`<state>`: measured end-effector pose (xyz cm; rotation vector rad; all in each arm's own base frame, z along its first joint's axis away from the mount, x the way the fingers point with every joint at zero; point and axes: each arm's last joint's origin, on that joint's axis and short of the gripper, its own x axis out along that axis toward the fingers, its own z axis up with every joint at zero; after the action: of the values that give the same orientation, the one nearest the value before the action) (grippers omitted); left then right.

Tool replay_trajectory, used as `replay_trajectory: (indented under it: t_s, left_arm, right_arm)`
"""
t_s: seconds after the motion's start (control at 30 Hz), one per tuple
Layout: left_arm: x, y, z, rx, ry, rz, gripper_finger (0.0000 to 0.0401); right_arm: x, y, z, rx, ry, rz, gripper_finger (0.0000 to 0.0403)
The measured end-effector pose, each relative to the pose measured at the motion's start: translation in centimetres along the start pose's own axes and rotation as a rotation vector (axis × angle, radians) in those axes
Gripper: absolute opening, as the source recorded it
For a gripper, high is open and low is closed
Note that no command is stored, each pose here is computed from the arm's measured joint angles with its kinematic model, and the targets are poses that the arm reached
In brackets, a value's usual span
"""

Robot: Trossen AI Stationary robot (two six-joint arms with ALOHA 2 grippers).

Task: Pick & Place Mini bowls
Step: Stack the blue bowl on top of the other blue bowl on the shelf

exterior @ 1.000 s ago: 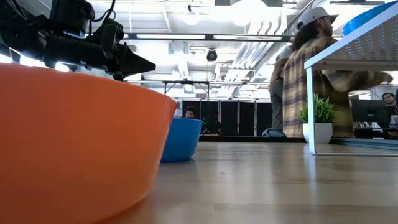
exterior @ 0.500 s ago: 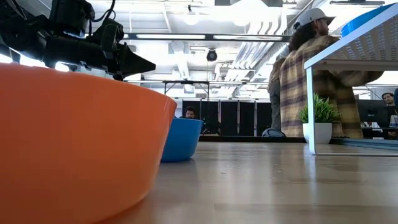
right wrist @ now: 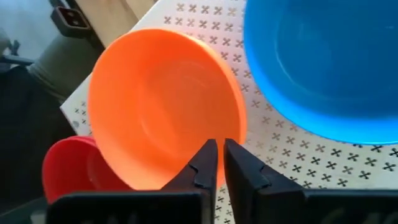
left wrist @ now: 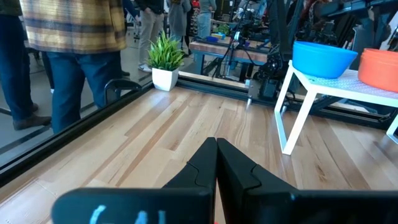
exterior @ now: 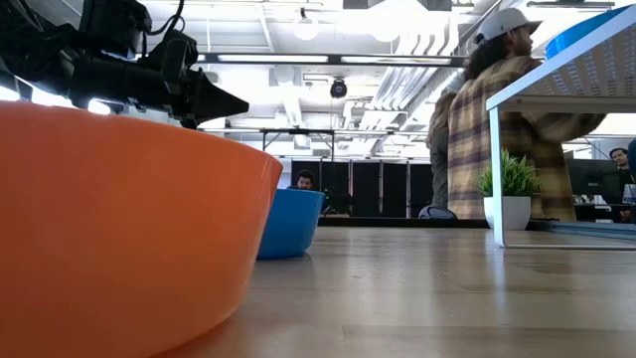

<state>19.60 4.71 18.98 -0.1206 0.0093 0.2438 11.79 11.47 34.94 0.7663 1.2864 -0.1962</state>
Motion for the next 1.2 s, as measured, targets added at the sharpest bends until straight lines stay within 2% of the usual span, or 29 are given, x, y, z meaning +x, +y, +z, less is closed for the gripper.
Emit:
replay_trajectory:
  t_s: [0.1,0.23,0.47,0.6,0.77,0.97,1.2]
  left_arm:
    - [0.0,0.0,0.0,0.000,0.000,0.000,0.0000]
    - [0.0,0.0,0.0,0.000,0.000,0.000,0.0000]
    - [0.0,0.0,-0.1,0.000,0.009,0.001,0.0000]
    - [0.0,0.0,-0.1,0.000,0.009,0.001,0.0000]
    - [0.0,0.0,-0.1,0.000,0.012,0.002,0.0000]
    - [0.0,0.0,-0.3,0.001,0.027,0.005,0.0000]
    - [0.0,0.0,0.0,0.000,-0.004,0.000,0.0000]
  right_arm:
    - [-0.3,0.0,0.0,0.001,-0.004,0.036,0.0004]
    - [-0.8,0.0,0.3,-0.011,-0.060,0.086,0.0004]
    - [-1.2,0.8,2.3,-0.196,-0.285,0.159,0.0001]
    - [-0.2,1.4,4.6,-0.377,-0.415,0.223,0.0001]
    - [2.9,1.1,8.5,-0.546,-0.536,0.366,0.0000]
    - [6.9,-1.3,13.6,-0.515,-0.597,0.482,0.0000]
    - [8.2,-1.3,17.8,-0.538,-0.622,0.384,0.0001]
